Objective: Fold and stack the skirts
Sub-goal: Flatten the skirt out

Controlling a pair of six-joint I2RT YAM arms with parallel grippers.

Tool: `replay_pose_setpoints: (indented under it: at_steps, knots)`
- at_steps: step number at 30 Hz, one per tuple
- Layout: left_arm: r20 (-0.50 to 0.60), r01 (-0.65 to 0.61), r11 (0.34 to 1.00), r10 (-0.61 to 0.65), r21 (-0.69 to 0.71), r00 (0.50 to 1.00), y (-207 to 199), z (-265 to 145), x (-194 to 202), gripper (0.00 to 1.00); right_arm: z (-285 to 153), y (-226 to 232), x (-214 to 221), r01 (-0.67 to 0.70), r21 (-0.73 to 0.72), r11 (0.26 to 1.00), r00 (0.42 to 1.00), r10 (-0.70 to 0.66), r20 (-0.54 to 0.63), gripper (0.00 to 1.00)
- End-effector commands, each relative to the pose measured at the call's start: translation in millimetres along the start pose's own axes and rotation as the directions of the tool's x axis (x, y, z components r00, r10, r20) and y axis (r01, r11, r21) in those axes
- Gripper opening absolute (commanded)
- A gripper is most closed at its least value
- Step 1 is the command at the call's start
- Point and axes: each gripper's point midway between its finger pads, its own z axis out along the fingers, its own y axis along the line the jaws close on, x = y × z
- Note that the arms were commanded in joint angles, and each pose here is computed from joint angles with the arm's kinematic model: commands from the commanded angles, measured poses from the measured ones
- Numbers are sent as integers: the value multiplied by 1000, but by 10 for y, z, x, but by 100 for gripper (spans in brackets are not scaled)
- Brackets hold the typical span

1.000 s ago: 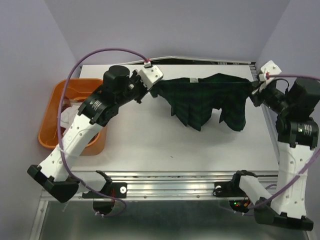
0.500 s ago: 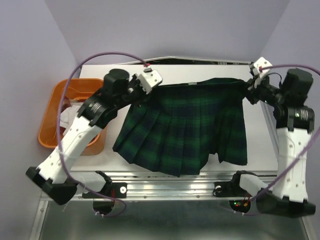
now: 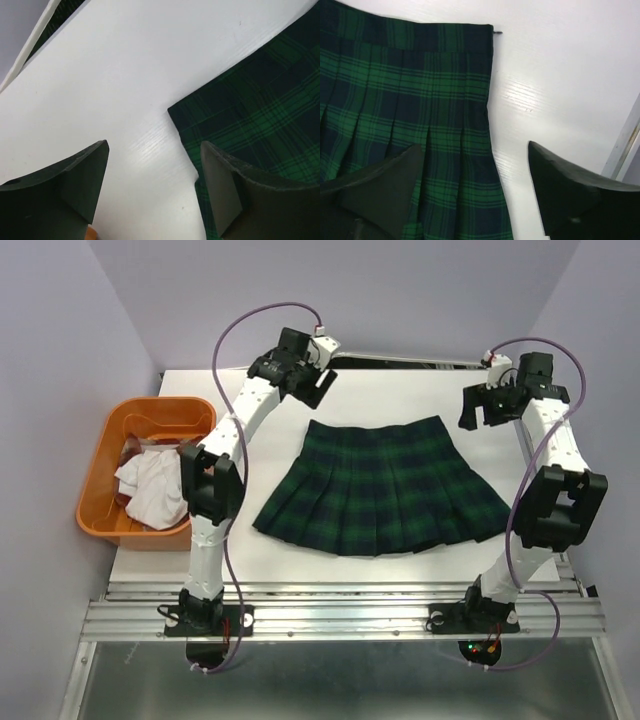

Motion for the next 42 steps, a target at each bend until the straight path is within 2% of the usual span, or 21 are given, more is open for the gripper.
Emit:
replay_pose_setpoints:
  at_steps: [1,4,7,13,15,19,24,26,27,28,29,30,31,33,34,35,37,38,39,40,42]
  knots:
    - [126,36,999,-37,9,991,19,-809,-211,86,-325,164,-481,73,-33,997,990,-69,124,82]
    - [153,36,996,-49,86,987,-204,-1041,-36,84,-148,366,-265,124,-114,986,991,-119,53,68]
    - [32,99,974,-107,203,994,-567,-961,565,73,84,453,181,135,-170,976,984,-152,-91,53]
    - [-158,213,924,-170,316,973,-1055,-837,1250,56,291,457,974,175,-213,961,925,-235,-299,39]
    - [-261,248,903,-160,351,952,-1334,-683,1577,41,272,430,1351,228,-216,949,871,-298,-390,38]
    - [-342,276,900,-157,336,927,-1383,-464,1729,30,217,442,1681,263,-215,941,823,-335,-459,38]
    - [-503,276,921,-106,276,858,-1317,68,2068,23,108,918,2172,251,-342,906,733,-408,-544,38]
    - [-469,253,931,-106,264,877,-1192,272,1809,20,50,1115,2233,249,-381,891,716,-434,-547,38]
    - [-504,262,932,-106,250,857,-1161,472,1935,20,20,1226,2278,240,-407,881,706,-446,-550,38]
    - [-494,254,937,-107,241,863,-1099,583,1865,19,3,1412,2280,232,-439,868,698,-463,-546,38]
    - [-427,231,946,-116,227,897,-944,675,1485,18,-51,1600,2293,186,-485,855,702,-461,-543,38]
    - [-454,234,949,-117,210,883,-895,918,1609,18,-71,1734,2278,156,-511,845,706,-457,-541,38]
    - [-347,193,961,-115,199,931,-721,975,1157,18,-134,2029,2198,90,-569,817,722,-447,-528,38]
    - [-282,133,980,-87,145,956,-546,1144,990,18,-170,2336,2114,6,-630,777,730,-434,-528,38]
    - [-248,112,984,-75,141,966,-489,1208,923,22,-203,2491,2056,-38,-649,759,736,-418,-532,41]
    - [-185,87,987,-61,135,981,-420,1257,795,32,-280,2807,1884,-69,-716,695,763,-426,-486,43]
    - [-81,74,991,-65,109,995,-234,1105,509,44,-362,3105,1684,-99,-769,631,797,-413,-441,50]
    - [-39,73,992,-69,99,997,-188,1126,491,54,-469,3317,1402,-111,-825,555,847,-380,-370,54]
    - [33,71,994,-74,86,997,-88,895,234,58,-542,3414,1246,-130,-847,516,871,-348,-346,56]
    - [77,75,995,-81,70,994,12,817,130,64,-595,3480,1087,-141,-855,500,889,-316,-332,58]
    - [129,87,995,-93,51,987,107,519,-77,66,-651,3467,685,-80,-868,490,930,-276,-241,58]
